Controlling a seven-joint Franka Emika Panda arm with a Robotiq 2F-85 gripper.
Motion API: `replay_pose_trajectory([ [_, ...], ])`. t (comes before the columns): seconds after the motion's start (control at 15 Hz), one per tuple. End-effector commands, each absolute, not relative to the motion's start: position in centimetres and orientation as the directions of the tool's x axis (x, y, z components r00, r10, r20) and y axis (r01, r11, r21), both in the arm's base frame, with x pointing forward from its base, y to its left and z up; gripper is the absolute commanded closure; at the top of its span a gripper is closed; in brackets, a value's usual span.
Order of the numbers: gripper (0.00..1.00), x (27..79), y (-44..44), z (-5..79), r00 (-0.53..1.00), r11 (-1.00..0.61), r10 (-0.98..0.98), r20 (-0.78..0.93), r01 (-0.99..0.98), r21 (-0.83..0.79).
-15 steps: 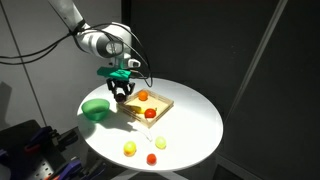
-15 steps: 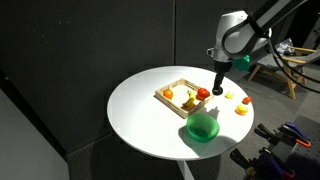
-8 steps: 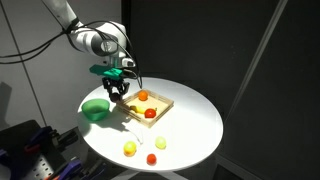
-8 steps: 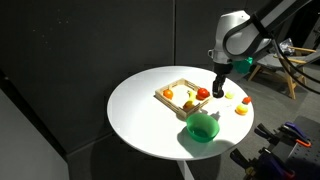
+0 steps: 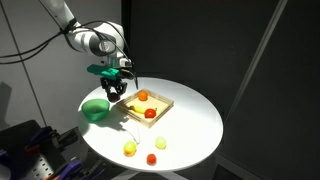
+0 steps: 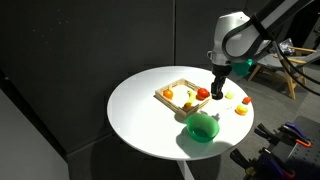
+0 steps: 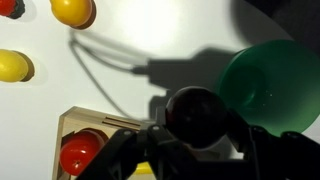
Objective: Put the plum in the green bowl
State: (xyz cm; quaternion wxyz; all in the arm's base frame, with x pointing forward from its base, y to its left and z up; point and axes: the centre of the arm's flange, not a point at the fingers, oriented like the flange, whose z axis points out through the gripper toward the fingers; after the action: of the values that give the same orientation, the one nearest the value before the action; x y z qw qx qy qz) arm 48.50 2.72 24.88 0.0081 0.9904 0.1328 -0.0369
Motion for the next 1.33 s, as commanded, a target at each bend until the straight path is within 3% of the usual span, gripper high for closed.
replay_pose_trajectory([
  [0.0,0.40,48.5,2.7,24.9,0.962,-0.965,0.262,-0.076,0.263,0.006],
  [0.47,0.40,48.5,2.7,24.9,0.962,-0.965,0.262,-0.076,0.263,0.006],
  [0.53,0.65,48.5,2.7,24.9,0.962,-0.965,0.262,-0.076,0.263,0.006],
  [1.27,0.65,48.0,5.5,25.4,0.943,-0.943,0.330,-0.051,0.331,0.019],
])
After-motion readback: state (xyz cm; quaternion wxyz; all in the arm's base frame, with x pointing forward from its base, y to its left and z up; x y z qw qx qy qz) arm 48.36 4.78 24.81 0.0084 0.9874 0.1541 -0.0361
